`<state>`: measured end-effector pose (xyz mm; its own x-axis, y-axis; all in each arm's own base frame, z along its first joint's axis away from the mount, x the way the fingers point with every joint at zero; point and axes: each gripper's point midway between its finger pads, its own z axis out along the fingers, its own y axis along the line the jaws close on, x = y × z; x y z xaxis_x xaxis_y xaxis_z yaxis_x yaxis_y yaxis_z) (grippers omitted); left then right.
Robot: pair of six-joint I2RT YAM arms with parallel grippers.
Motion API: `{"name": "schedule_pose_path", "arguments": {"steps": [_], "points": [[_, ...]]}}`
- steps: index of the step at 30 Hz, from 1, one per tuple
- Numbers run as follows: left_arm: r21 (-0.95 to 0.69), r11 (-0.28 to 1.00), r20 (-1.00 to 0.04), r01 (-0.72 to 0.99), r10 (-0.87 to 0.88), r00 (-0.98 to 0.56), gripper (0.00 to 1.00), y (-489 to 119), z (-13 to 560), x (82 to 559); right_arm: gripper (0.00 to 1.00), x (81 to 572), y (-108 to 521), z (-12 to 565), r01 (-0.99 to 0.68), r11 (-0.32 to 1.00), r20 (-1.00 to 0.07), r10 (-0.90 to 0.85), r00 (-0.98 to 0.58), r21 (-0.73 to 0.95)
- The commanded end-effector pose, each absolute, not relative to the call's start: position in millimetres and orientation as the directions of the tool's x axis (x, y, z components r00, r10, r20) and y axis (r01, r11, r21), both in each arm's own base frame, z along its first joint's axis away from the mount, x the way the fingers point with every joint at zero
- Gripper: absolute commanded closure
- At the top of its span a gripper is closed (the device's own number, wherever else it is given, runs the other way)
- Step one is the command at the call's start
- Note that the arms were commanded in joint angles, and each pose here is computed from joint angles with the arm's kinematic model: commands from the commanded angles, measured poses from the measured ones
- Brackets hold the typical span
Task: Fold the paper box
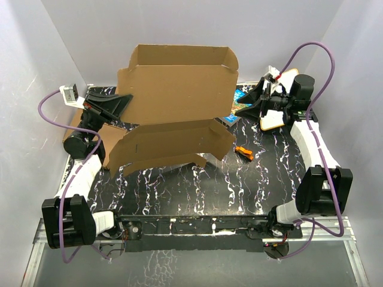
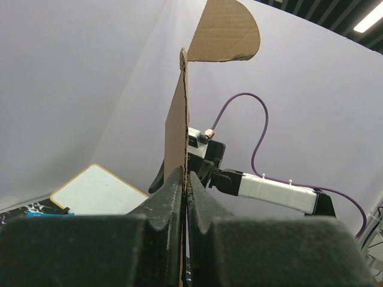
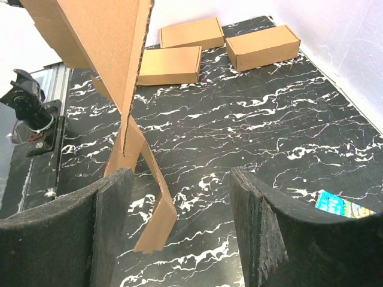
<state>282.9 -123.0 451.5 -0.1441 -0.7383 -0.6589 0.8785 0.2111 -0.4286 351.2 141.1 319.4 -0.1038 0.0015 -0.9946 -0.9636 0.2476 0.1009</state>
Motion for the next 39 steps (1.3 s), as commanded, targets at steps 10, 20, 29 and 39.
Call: {"name": "schedule_pose_path", "arguments": {"steps": [10, 20, 29, 39], "points": [[-0.337, 0.2, -0.646, 0.92, -0.76, -0.071, 1.0, -120, 477, 258, 0.38, 364, 154, 329, -0.964, 0.263, -0.999, 0.001, -0.041, 0.04], [-0.339, 0.191, -0.633, 0.921, -0.771, -0.073, 1.0, -119, 481, 259, 0.4, 344, 159, 298, -0.973, 0.227, -0.999, -0.023, 0.022, -0.027], [-0.347, 0.191, -0.631, 0.918, -0.772, -0.078, 1.0, -118, 481, 259, 0.4, 327, 207, 290, -0.997, 0.075, -0.999, -0.022, 0.024, -0.026], [-0.361, 0.171, -0.609, 0.917, -0.788, -0.093, 1.0, -116, 480, 263, 0.35, 312, 228, 295, -1.0, 0.029, -0.999, 0.032, -0.008, 0.009]]}}
